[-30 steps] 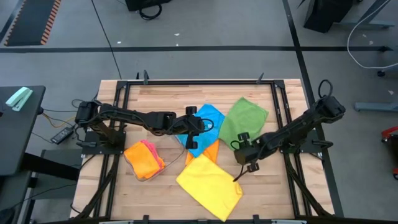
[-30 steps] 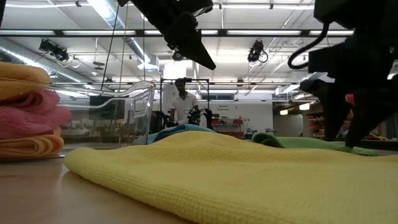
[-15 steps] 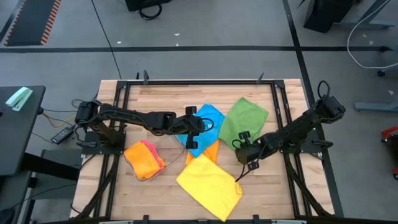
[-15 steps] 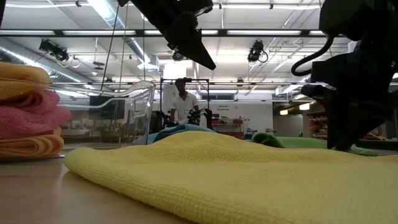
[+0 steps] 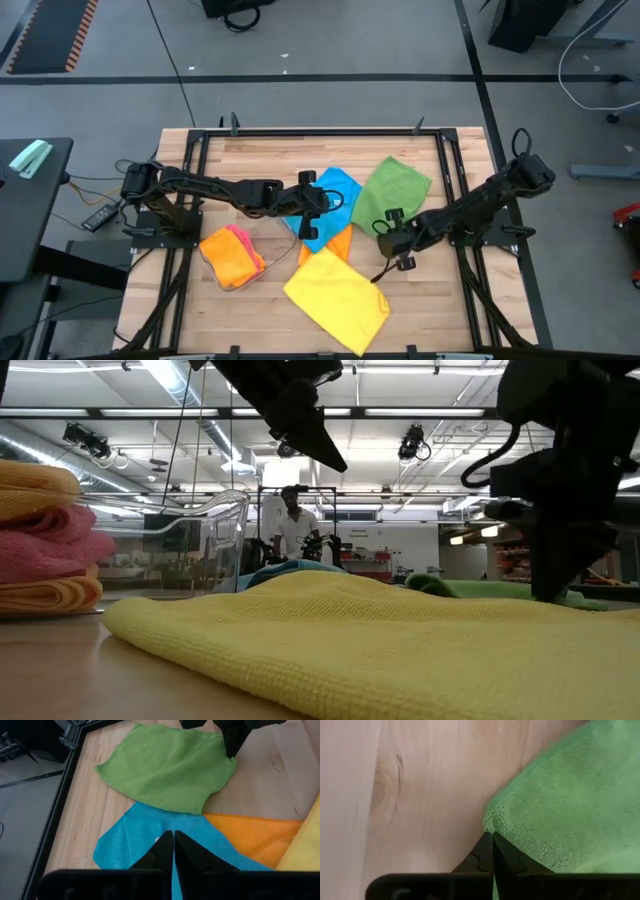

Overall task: Fold microfiber towels
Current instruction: Fold the green microfiber cloth

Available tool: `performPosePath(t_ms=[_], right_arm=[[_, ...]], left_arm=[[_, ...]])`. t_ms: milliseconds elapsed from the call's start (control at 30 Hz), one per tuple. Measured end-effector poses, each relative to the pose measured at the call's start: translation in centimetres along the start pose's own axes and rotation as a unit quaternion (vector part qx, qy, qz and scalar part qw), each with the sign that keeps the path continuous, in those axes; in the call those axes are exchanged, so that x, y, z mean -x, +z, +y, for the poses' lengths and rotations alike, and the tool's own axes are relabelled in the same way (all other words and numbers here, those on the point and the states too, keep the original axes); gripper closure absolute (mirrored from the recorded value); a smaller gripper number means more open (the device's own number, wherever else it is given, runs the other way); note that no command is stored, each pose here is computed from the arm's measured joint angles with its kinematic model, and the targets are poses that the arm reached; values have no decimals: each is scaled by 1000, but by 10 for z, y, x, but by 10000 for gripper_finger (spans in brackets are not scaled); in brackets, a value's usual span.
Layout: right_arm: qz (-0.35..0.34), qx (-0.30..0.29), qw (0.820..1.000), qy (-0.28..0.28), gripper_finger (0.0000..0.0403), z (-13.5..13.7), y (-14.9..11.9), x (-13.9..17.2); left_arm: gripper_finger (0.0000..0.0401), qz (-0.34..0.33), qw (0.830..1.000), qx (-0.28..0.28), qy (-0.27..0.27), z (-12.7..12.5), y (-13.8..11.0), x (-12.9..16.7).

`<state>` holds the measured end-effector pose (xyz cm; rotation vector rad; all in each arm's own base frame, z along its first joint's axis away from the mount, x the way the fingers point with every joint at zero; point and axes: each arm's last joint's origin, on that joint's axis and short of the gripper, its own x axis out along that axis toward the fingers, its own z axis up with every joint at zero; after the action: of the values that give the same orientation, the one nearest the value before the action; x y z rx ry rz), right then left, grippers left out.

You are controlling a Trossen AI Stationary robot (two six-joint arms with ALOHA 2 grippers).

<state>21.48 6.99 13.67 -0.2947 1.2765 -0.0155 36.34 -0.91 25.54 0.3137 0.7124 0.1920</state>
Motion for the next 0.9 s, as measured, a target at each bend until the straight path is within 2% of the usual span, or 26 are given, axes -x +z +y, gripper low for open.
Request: performPosePath(t_ms=[233, 367, 467, 600, 733, 900], right_arm=[[52, 36, 998, -23, 401, -11, 23, 36], [91, 48, 995, -8, 402, -16, 26, 50], [101, 53, 993, 40, 402, -15, 28, 56], [122, 57, 986, 97, 402, -7, 22, 57], [143, 48, 983, 107, 402, 1, 11, 50], [128, 29, 983, 125, 402, 10, -2, 28]], left_arm=[[381, 1, 1000, -1, 0, 0, 0, 0], [387, 1, 1000, -1, 0, 0, 0, 0], [388, 1, 1000, -1, 0, 0, 0, 0], [384, 1, 1000, 0, 0, 0, 0, 0], [375, 1, 1000, 0, 0, 0, 0, 0], [374, 1, 1000, 0, 0, 0, 0, 0]])
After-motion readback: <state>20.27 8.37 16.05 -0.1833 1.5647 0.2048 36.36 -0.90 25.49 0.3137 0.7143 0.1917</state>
